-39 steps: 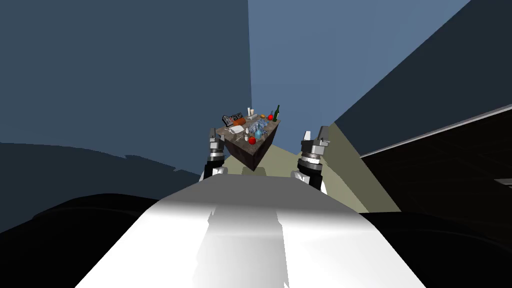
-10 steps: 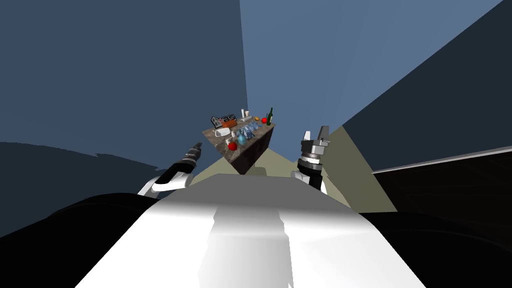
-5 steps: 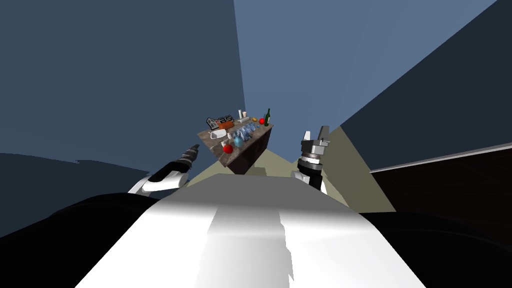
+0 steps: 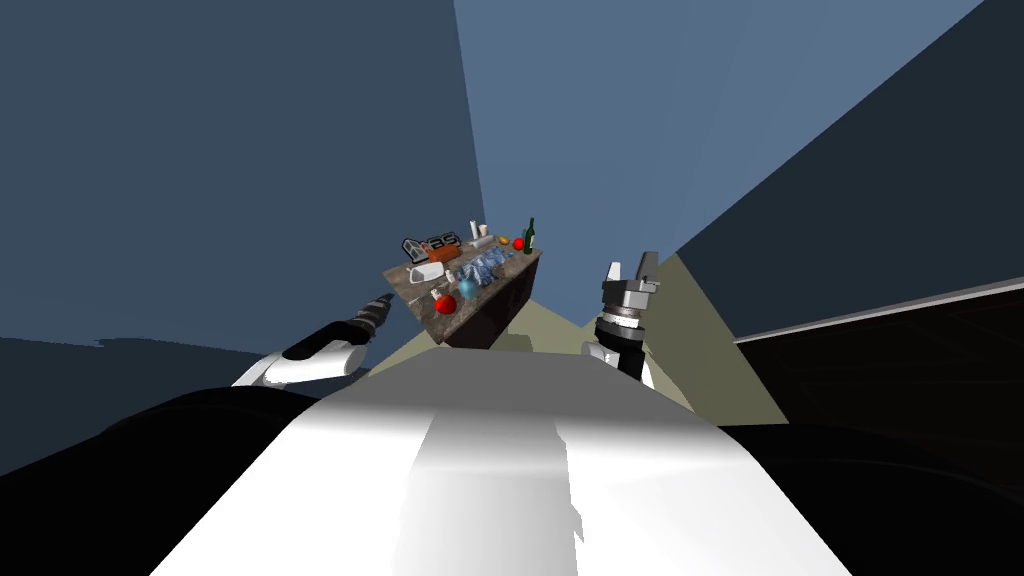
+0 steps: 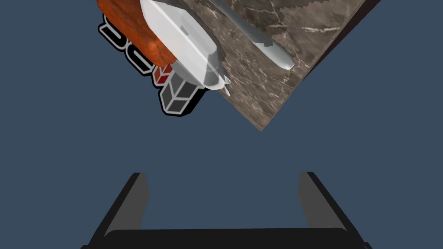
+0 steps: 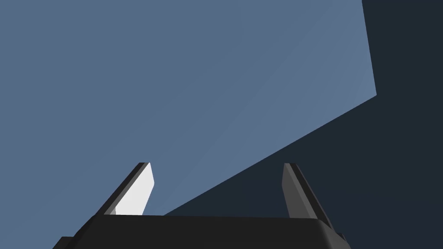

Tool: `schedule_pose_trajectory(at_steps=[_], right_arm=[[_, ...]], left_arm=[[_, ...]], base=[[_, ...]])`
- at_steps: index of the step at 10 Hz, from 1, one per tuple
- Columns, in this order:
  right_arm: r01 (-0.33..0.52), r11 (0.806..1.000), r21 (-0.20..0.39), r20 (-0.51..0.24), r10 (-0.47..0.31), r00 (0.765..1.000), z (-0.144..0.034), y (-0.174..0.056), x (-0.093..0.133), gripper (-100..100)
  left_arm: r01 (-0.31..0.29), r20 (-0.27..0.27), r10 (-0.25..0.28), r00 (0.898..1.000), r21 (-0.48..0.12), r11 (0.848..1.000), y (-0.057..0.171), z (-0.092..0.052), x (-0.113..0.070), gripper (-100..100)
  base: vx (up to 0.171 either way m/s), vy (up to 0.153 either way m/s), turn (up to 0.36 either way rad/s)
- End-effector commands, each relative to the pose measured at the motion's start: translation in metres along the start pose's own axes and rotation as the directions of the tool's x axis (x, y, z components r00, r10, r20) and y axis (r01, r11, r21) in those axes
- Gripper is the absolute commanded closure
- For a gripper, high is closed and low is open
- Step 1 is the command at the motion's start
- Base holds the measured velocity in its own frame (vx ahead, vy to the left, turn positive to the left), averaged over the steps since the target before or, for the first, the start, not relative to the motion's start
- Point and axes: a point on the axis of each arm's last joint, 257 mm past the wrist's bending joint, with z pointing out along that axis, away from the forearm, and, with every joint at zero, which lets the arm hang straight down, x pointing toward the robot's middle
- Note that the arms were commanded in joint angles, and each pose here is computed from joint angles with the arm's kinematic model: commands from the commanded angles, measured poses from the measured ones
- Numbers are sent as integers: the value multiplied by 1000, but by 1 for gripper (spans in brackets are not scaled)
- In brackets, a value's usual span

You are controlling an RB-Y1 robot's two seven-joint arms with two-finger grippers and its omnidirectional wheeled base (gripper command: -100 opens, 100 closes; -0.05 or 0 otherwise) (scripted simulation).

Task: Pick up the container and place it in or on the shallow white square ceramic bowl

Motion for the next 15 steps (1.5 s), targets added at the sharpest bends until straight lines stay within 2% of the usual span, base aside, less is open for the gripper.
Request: schedule_pose_trajectory(at_steps=[1,2,4,7,8,9,15], right_arm=[[0,1000,0,0,0,1000,0,0,0,0],[0,1000,0,0,0,1000,0,0,0,0],[0,1000,0,0,0,1000,0,0,0,0],[0,1000,0,0,0,1000,0,0,0,0],[0,1000,0,0,0,1000,0,0,0,0],[0,1000,0,0,0,1000,0,0,0,0],[0,1000,0,0,0,1000,0,0,0,0]], left_arm=[[-13,-10,12,1000,-47,999,11,0,-2,-100],[-34,-18,32,999,-74,997,16,-1,-9,-100],[-34,-29,31,999,-115,993,27,-2,-7,-100],[-76,-60,66,996,-192,978,43,-5,-17,-100],[-77,-68,64,996,-219,973,50,-7,-15,-100],[-78,-70,64,996,-225,971,51,-7,-15,-100],[-144,-141,99,985,-361,921,81,-20,-23,-100]], base=[[99,-61,-45],[122,-61,-93],[83,-41,-19],[103,-47,-82],[114,-57,-53],[40,-26,9],[79,-33,-69]])
